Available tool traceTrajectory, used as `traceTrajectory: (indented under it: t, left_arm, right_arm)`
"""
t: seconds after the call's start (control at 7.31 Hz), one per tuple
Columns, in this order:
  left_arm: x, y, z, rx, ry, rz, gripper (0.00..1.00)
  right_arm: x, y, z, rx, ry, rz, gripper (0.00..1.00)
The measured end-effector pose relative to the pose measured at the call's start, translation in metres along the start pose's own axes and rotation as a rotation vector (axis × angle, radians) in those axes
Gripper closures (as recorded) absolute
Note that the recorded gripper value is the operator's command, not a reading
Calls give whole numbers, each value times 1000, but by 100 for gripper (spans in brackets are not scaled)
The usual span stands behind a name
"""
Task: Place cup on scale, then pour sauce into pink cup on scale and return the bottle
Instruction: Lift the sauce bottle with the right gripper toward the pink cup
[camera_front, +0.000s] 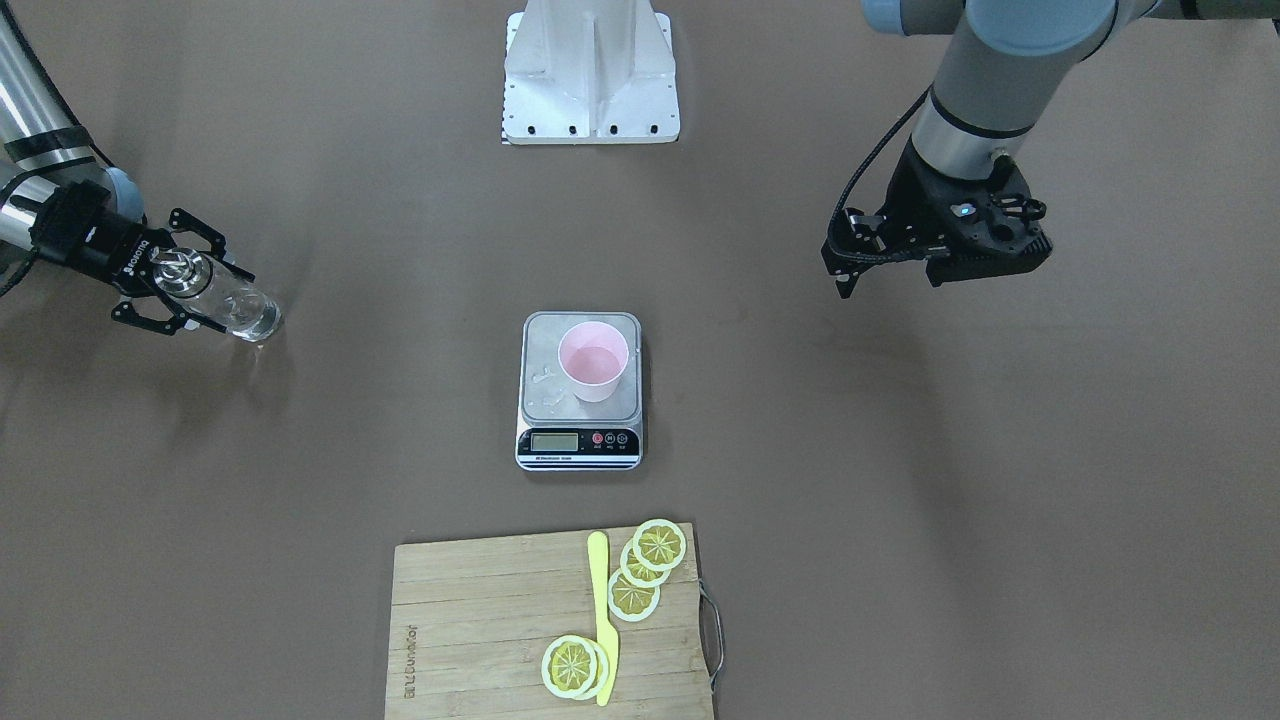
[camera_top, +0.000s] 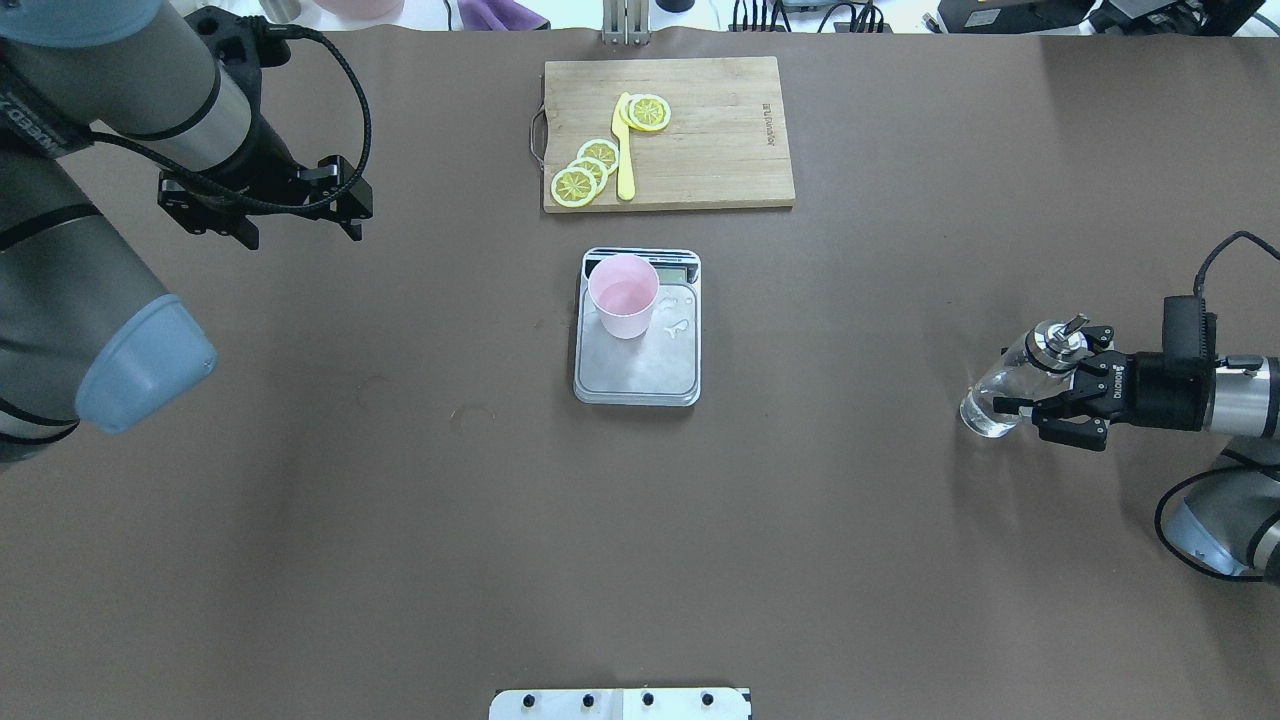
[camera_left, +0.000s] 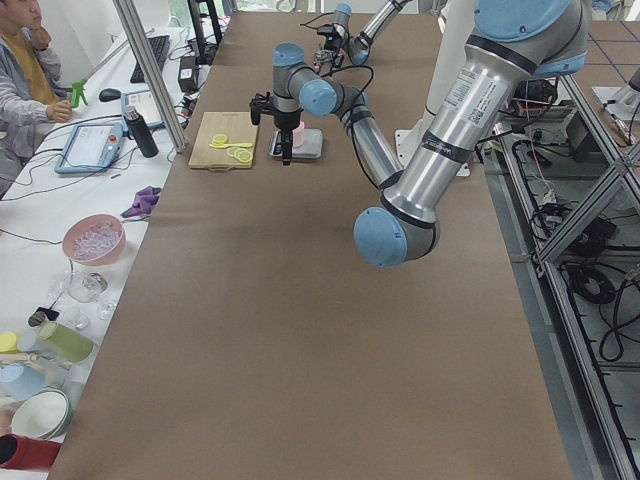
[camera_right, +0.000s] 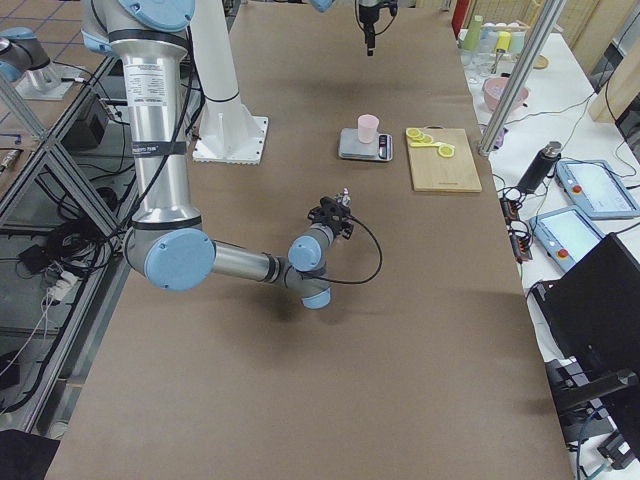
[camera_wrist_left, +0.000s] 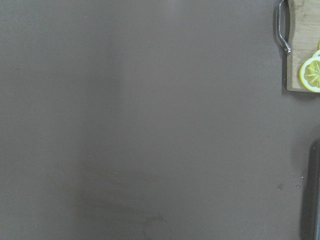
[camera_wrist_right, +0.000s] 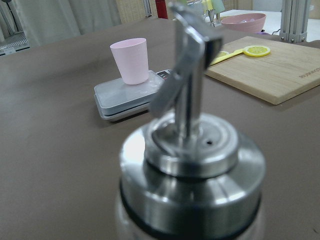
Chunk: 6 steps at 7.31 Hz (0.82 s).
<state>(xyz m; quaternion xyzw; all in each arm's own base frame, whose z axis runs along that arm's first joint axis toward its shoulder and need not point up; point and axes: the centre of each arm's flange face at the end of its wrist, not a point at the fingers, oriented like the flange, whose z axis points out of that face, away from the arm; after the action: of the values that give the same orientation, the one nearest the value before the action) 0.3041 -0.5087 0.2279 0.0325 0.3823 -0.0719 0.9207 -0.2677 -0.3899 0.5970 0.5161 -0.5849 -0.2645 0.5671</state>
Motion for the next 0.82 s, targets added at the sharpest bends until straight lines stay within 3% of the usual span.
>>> traceTrajectory:
  t: [0.41,0.55,0.82]
  left_arm:
    - [1,-1,0,0,0,-5,2]
    - [1,-1,0,1,1,-5,2]
    - [0,-1,-4,7,5,-2,2]
  right_arm:
    - [-2,-33,14,92,27,-18,100]
    - [-3,-45,21,94,38,-2,100]
    - [-6,-84,46,23,95,36,100]
